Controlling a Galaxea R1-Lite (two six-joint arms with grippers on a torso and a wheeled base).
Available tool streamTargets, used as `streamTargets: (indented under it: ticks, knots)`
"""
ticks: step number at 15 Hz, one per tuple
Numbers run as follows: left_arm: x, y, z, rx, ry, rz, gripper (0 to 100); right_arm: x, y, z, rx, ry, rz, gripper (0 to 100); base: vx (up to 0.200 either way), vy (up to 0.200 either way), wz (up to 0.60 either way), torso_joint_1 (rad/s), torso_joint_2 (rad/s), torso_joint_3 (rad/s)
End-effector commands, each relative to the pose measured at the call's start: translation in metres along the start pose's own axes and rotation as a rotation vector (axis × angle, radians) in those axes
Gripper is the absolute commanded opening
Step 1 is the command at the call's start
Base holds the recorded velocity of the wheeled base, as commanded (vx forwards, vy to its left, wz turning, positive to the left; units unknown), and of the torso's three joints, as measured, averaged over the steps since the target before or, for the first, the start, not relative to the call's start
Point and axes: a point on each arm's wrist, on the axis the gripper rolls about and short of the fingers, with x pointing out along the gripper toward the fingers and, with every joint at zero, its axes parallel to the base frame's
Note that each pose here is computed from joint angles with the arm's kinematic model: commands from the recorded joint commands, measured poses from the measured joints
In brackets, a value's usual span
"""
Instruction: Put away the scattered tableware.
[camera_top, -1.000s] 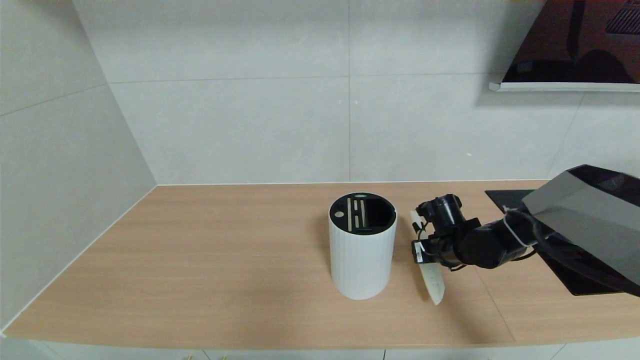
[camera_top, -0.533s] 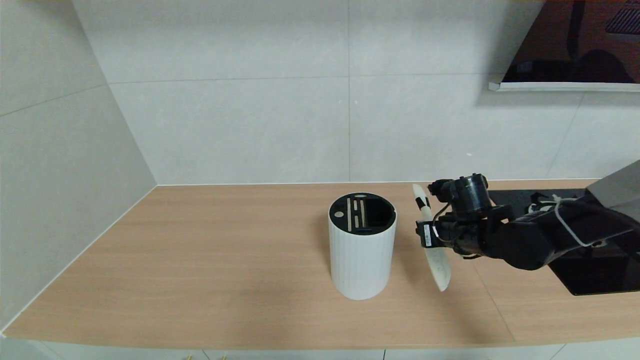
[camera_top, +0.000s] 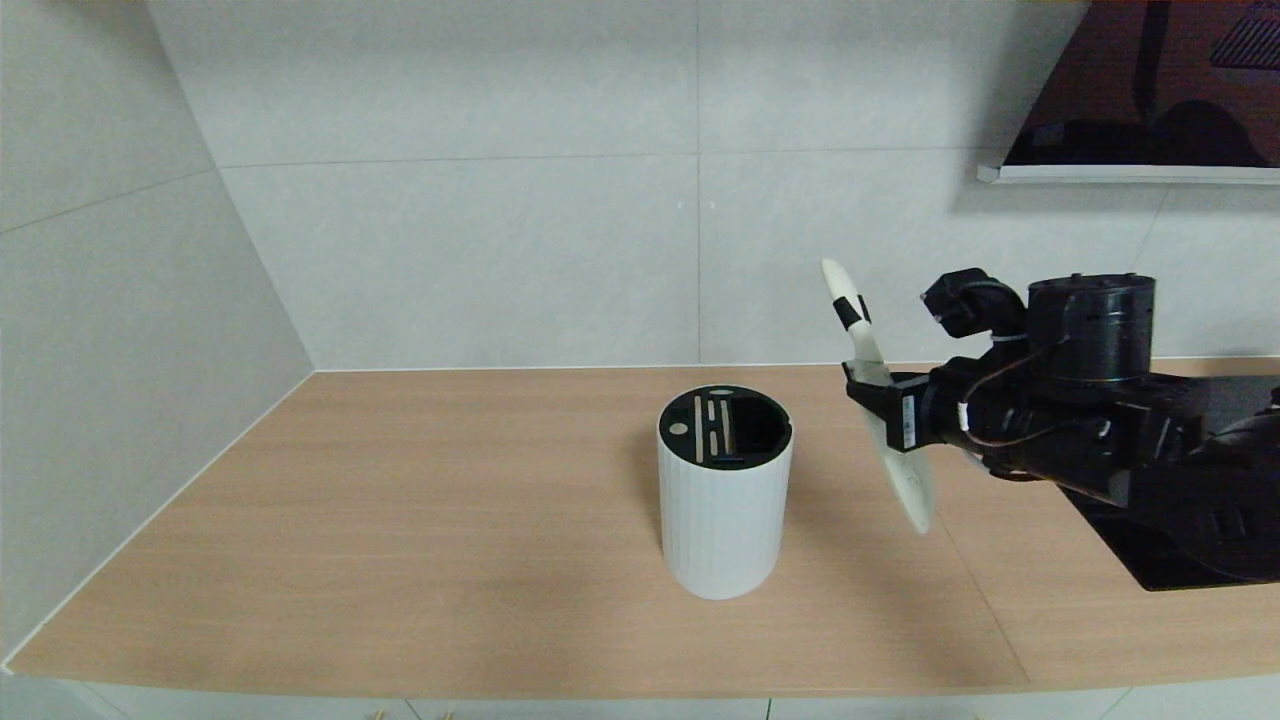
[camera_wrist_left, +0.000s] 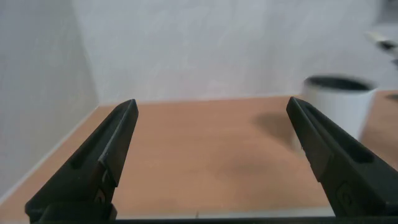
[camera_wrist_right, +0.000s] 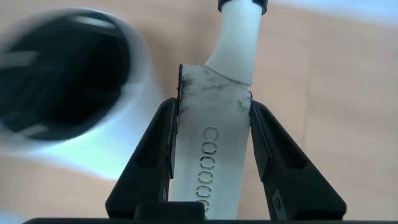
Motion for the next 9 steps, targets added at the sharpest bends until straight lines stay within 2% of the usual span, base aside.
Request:
streamTargets:
  ticks: [1, 2, 3, 4, 5, 6, 8, 9]
  knots:
    - [0.047, 0.004, 0.056, -0.059, 0.036, -0.138, 100, -0.022, 0.001, 0.011, -0.004, -0.056, 0.030, 0, 0.000, 0.000, 0.00, 0.000, 0.00, 0.000]
    - [0.077, 0.003, 0.066, -0.120, 0.093, -0.214, 100, -0.029, 0.003, 0.012, -0.032, -0.066, 0.081, 0, 0.000, 0.000, 0.00, 0.000, 0.00, 0.000]
    - [0.097, 0.001, 0.072, -0.165, 0.098, -0.251, 100, -0.032, 0.004, 0.010, -0.070, -0.067, 0.112, 0, 0.000, 0.000, 0.00, 0.000, 0.00, 0.000]
    - [0.112, -0.002, 0.075, -0.189, 0.079, -0.286, 100, -0.034, 0.005, 0.010, -0.097, -0.074, 0.132, 0, 0.000, 0.000, 0.00, 0.000, 0.00, 0.000]
    - [0.135, -0.006, 0.077, -0.199, 0.037, -0.337, 100, -0.036, 0.005, 0.008, -0.129, -0.094, 0.158, 0, 0.000, 0.000, 0.00, 0.000, 0.00, 0.000]
    - [0.157, -0.010, 0.074, -0.187, -0.019, -0.413, 100, -0.036, 0.006, 0.008, -0.141, -0.115, 0.169, 0, 0.000, 0.000, 0.00, 0.000, 0.00, 0.000]
    - [0.177, -0.019, 0.065, -0.161, -0.103, -0.638, 100, -0.038, 0.015, 0.009, -0.148, -0.132, 0.220, 0, 0.000, 0.000, 0.00, 0.000, 0.00, 0.000]
    - [0.181, -0.021, 0.062, -0.155, -0.113, -0.702, 100, -0.038, 0.015, 0.010, -0.149, -0.138, 0.235, 0, 0.000, 0.000, 0.00, 0.000, 0.00, 0.000]
